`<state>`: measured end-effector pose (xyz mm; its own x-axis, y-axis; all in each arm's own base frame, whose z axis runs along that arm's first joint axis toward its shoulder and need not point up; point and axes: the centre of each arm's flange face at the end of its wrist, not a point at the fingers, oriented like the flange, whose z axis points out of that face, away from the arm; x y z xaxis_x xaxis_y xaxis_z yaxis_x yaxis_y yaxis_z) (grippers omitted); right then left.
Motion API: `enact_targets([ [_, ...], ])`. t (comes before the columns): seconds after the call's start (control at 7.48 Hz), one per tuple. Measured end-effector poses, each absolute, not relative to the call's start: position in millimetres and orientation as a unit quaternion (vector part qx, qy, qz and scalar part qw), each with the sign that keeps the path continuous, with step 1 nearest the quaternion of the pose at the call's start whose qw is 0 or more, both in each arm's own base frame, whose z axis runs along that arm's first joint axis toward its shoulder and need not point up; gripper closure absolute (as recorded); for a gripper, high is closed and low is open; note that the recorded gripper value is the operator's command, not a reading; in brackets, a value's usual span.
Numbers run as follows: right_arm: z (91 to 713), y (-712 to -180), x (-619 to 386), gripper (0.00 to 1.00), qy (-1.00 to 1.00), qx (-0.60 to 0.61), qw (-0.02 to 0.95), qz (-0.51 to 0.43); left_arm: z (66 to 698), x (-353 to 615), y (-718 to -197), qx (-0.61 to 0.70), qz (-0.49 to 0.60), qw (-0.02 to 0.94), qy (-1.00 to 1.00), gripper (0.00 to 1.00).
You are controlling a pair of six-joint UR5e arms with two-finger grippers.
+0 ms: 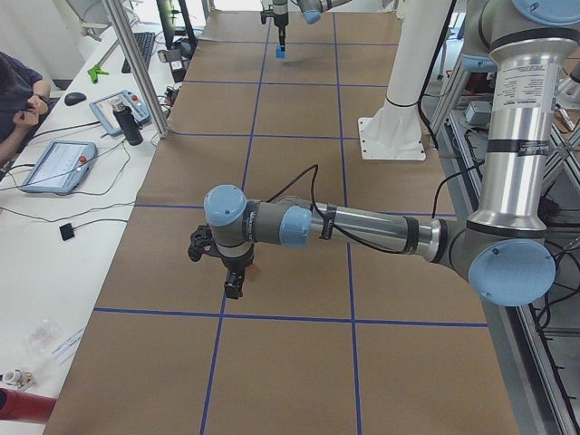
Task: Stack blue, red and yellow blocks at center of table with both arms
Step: 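Carry the blue cube with the right gripper to the table center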
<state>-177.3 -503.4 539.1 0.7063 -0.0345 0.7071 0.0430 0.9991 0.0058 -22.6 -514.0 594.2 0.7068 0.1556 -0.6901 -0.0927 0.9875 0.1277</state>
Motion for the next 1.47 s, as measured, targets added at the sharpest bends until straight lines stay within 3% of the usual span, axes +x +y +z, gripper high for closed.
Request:
enact_targets([
  [0.53, 288, -573, -323, 1.00, -0.337, -0.034, 0.939, -0.063, 595, -23, -514, 0.041, 0.067, 0.923, 0.377, 0.00],
  [0.94, 166, -584, -482, 1.00, -0.320, -0.048, 0.943, -0.076, 595, -23, -514, 0.041, 0.067, 0.923, 0.377, 0.00],
  [1.47, 147, -562, -583, 1.00, -0.352, -0.052, 0.933, -0.054, 597, -23, -514, 0.039, 0.066, 0.923, 0.377, 0.00],
])
